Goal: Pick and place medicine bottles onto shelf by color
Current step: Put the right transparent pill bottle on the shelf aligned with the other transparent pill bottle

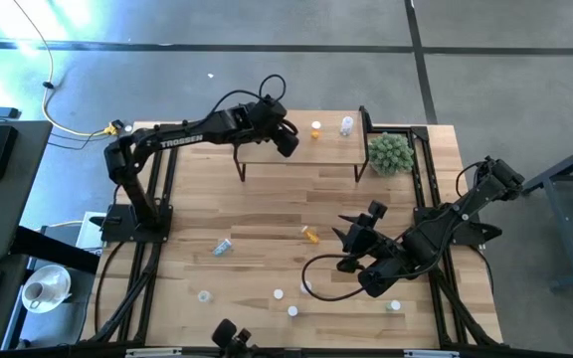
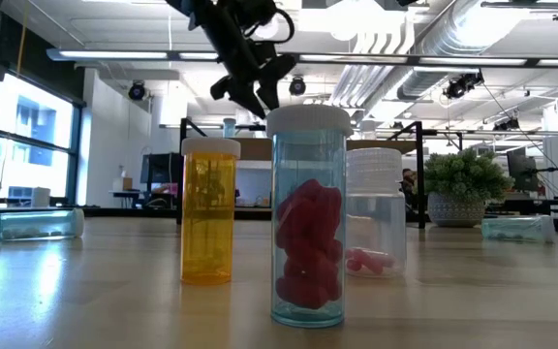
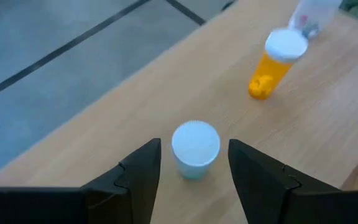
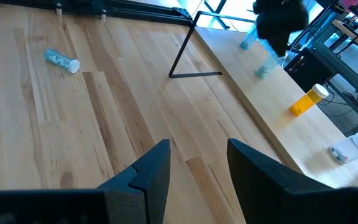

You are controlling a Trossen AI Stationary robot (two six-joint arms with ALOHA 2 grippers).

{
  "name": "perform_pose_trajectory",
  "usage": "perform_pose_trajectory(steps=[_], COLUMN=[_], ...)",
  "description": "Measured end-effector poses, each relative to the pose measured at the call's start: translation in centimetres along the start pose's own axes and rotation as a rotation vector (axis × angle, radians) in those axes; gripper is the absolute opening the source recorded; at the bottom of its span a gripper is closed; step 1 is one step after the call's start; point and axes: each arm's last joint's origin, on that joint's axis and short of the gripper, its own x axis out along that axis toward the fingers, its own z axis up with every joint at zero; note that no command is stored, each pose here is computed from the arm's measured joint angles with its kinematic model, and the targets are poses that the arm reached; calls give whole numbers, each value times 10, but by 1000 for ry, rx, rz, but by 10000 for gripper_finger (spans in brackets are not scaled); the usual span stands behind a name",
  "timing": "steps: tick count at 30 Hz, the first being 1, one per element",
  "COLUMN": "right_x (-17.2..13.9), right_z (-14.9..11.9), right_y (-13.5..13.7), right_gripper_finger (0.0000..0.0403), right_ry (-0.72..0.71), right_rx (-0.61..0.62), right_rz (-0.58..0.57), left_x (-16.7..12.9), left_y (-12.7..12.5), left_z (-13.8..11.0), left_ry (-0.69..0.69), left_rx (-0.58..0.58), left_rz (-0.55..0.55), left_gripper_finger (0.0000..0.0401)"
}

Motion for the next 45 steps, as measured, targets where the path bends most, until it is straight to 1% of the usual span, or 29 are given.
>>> perform_pose_trajectory(steps=[7, 12, 14, 16, 19, 22, 24, 28, 32, 36, 38, 45], right_x=[0, 0, 0, 0, 0, 0, 1, 1, 1, 1, 1, 3], right_z=[0, -1, -1, -1, -1, -2, -2, -3, -4, -4, -4, -6], right_y=[0, 1, 1, 2, 2, 3, 4, 5, 6, 6, 6, 9], right_gripper_finger=[151, 151, 151, 151, 151, 151, 151, 151, 151, 151, 151, 151], right_ry=[0, 21, 28, 30, 37, 53, 62, 81, 84, 86, 102, 224], right_rx=[-1, -1, -1, -3, 4, 6, 21, 26, 24, 35, 56, 14], right_rz=[0, 27, 37, 38, 47, 66, 75, 96, 100, 101, 117, 272], left_x=[-29, -60, -73, -85, -103, -118, -124, -126, -123, -124, -125, -132], left_y=[6, 10, 10, 11, 11, 9, 4, -2, 0, 4, 4, 3], left_z=[9, 12, 10, 7, 0, -12, -22, -54, -87, -111, -120, -152], left_ry=[-46, -55, -47, -29, 6, 57, 65, 104, 141, 110, 79, -11], left_rx=[-21, -20, -12, 2, 79, 127, 151, 189, 184, 170, 162, 148], left_rz=[-68, -179, -216, -228, -230, -220, -214, -232, -243, -272, -309, -405], left_gripper_finger=[180, 180, 180, 180, 178, 177, 177, 177, 177, 177, 177, 176])
